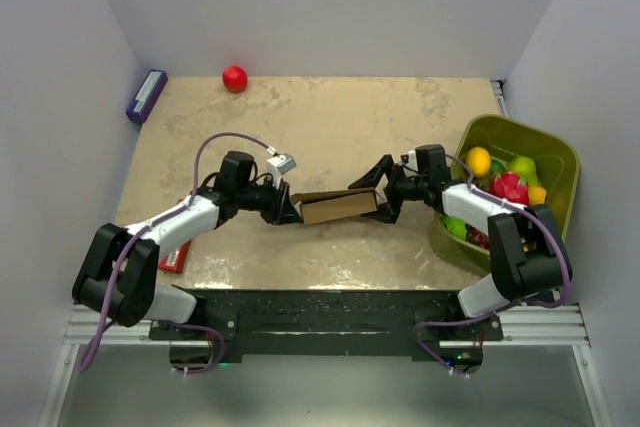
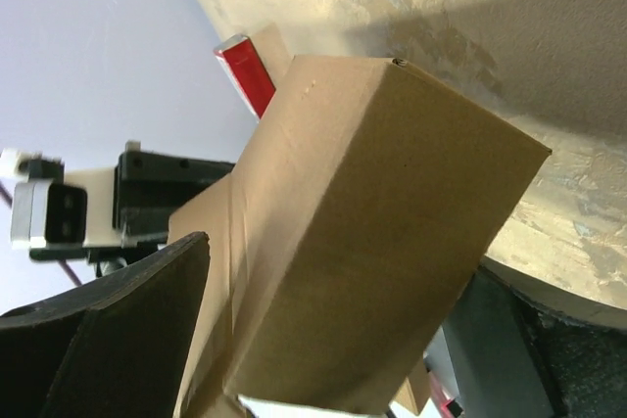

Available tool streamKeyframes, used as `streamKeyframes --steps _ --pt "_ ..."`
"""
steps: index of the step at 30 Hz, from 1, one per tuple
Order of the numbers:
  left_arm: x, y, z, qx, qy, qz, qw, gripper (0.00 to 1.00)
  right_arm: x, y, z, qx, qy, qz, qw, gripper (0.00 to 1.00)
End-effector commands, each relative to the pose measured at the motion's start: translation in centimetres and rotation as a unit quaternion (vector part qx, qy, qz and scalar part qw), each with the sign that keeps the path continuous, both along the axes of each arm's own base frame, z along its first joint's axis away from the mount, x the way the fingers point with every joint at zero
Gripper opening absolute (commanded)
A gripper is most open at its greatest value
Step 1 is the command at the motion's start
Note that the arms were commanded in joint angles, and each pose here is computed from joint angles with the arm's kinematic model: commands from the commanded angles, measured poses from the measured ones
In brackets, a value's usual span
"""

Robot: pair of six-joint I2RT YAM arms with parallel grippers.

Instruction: Fold the paper box

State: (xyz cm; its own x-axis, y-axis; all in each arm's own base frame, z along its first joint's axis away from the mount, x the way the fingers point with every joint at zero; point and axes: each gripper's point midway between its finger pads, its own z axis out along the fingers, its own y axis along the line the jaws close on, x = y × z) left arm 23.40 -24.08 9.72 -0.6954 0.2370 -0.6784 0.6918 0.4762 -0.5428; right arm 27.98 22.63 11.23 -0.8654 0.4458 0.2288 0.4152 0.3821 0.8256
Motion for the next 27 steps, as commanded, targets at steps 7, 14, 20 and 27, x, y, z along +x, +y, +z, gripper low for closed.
streamKeyframes --steps 7,14,20,27 --pt "0.2 -0.3 1.8 -0.038 0.027 -0.017 0.999 0.0 -0.4 0.0 0.2 0.026 0.015 -0.026 0.999 0.69" --pt "0.9 -0.2 2.5 -0.027 0.008 -0.024 0.999 0.25 -0.3 0.4 0.0 0.049 0.034 -0.032 0.998 0.37" --pt "1.4 0.8 3.6 0.003 -0.049 -0.013 0.999 0.71 0.0 0.6 0.4 0.059 0.04 -0.032 0.997 0.31" --pt "3.4 3.1 5.3 0.058 -0.14 0.042 0.988 0.81 0.0 0.7 0.3 0.062 0.061 -0.036 0.996 0.31"
